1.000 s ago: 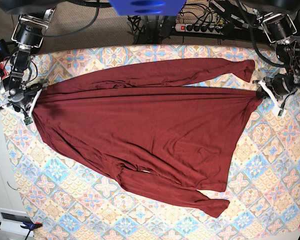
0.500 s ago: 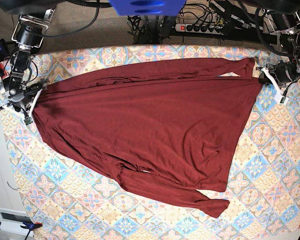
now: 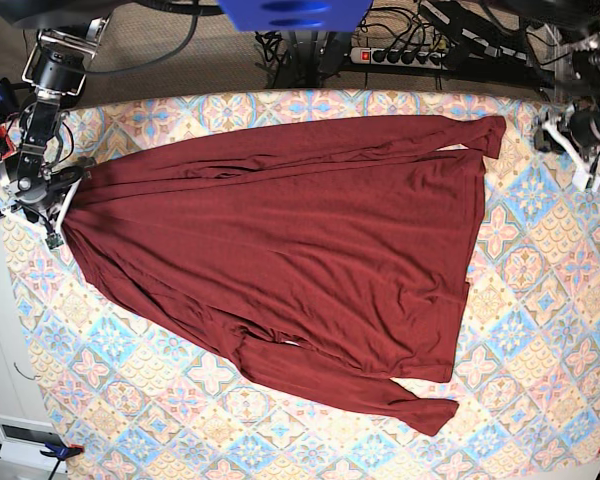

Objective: Layout the t-shirt on the table in an organized manner, then fold the t-shirt properly
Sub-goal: 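Pull the shirt edge outward with the left gripper to straighten it, then regrasp the shirt edge with the left gripper and pull it taut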

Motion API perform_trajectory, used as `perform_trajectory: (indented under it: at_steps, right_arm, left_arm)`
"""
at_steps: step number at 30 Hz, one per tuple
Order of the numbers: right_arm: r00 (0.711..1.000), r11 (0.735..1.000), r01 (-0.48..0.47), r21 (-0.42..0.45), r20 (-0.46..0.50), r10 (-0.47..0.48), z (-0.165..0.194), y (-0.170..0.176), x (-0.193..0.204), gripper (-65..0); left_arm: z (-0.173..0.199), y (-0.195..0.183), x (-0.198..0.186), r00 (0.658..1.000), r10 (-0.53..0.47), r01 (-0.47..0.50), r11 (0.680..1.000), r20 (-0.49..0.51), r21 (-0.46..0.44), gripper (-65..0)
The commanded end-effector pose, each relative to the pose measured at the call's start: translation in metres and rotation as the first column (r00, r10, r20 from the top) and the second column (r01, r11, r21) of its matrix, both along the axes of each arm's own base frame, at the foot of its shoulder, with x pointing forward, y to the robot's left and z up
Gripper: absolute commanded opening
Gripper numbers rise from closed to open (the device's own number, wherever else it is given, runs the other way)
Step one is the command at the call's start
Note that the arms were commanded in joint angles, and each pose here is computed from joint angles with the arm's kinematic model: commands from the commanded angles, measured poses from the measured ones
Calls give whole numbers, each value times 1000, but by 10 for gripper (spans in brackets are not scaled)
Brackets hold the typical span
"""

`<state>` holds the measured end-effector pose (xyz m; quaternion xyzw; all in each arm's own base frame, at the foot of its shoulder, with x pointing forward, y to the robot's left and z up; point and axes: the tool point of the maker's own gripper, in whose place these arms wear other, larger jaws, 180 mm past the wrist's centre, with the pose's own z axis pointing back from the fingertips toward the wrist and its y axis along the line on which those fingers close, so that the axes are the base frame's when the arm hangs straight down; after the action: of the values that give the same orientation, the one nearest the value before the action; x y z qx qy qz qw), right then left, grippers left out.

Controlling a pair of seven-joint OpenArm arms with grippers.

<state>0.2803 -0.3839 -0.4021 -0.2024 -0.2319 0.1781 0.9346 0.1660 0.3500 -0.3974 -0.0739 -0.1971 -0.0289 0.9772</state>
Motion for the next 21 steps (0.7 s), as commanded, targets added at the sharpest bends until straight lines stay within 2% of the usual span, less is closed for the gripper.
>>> perform_trajectory:
  at_steps: [1,4,10,13,18,21]
  right_arm:
    - [999,999,4,-37,40,-3,18,-12,9,-612]
    - [999,999,4,-37,40,-3,18,-12,9,-612]
    - [999,999,4,-38,39,-3,18,-13,9,-612]
    - [999,999,4,-38,39,-3,18,-13,9,-612]
    - [999,999,4,-38,41,-3,18,-13,9,-612]
    - [999,999,4,-38,41,-3,18,-13,9,-612]
  left_arm:
    - [13,-12,13,997,-65,65,998,51,2,-458]
    - [16,-41,12,984,-173,173,985,52,-3,-452]
    - [9,-63,12,969,-246,247,969,35,-23,-443]
    - [4,-72,7,961,-276,276,960,6,-37,-391]
    - [1,-75,2,955,-296,295,955,-23,-42,-225]
    - [1,-75,2,955,-296,295,955,-25,-38,-186]
